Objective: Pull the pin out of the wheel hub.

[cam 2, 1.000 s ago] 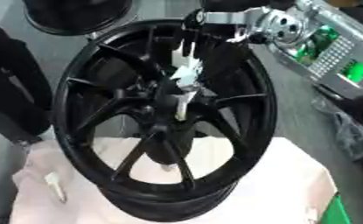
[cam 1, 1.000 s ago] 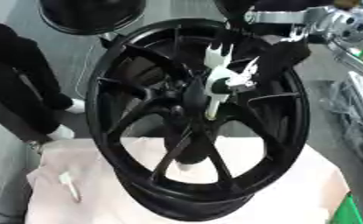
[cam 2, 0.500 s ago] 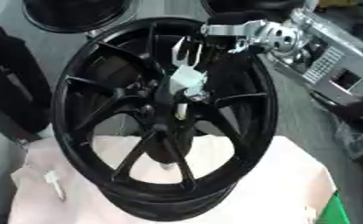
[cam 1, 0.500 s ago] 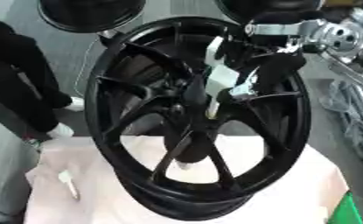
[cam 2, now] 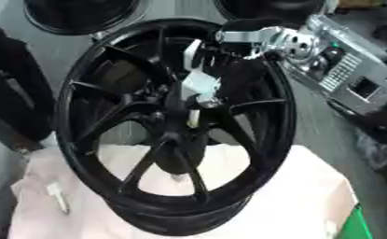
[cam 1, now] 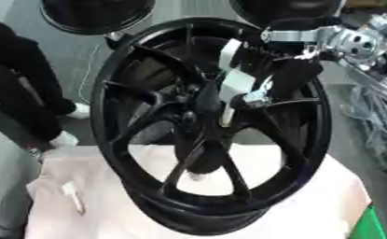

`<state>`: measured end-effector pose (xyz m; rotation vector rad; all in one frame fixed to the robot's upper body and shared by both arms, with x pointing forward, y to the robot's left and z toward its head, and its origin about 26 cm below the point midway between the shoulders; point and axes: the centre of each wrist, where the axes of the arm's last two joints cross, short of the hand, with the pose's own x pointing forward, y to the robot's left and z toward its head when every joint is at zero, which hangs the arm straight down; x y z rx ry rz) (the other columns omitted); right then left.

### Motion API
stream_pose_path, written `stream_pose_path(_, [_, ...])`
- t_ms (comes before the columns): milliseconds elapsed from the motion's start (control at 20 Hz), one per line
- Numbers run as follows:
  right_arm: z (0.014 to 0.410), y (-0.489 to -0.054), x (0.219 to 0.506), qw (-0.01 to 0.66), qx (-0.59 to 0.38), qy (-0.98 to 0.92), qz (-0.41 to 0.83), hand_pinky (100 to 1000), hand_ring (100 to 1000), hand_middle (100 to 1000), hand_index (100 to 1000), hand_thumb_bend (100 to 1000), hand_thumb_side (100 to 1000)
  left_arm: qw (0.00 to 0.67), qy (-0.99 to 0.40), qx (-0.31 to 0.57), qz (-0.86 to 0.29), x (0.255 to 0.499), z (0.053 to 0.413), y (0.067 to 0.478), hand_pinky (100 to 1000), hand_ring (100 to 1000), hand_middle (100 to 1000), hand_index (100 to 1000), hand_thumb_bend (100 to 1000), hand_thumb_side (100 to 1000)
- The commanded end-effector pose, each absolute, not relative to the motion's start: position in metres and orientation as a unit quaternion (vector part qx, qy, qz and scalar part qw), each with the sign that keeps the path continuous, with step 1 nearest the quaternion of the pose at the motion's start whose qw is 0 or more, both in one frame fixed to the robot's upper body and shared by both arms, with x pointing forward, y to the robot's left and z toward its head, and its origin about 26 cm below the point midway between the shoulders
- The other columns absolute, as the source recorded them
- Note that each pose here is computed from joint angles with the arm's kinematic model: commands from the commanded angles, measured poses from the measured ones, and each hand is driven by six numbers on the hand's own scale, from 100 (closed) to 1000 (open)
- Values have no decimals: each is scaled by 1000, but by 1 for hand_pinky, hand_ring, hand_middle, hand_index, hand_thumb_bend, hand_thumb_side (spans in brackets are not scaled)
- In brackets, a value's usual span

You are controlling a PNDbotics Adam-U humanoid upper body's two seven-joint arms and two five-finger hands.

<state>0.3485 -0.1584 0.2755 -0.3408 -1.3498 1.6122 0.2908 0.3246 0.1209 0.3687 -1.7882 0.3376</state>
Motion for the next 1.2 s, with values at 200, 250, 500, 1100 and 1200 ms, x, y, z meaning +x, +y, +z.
stream_pose_path(200, [287,-166,348,480,-163,-567,650,787,727,676,790,527,378,589,-781,157,138,291,129,323,716,768,719,768,326,641])
stream_pose_path(250, [286,-166,348,481,-163,-566,650,785,725,675,788,526,378,588,-781,156,137,291,130,323,717,769,720,768,325,642])
stream_pose_path(500, [284,-164,348,484,-160,-560,653,777,719,668,783,518,377,588,-782,154,135,292,130,322,717,769,721,767,323,643])
stream_pose_path(1100, [280,-165,355,497,-165,-556,645,739,675,621,747,483,363,589,-783,151,132,292,130,321,720,771,723,767,316,650])
stream_pose_path(1200, [280,-165,355,499,-167,-556,644,734,670,617,743,481,361,589,-783,151,132,292,130,321,720,771,724,767,316,651])
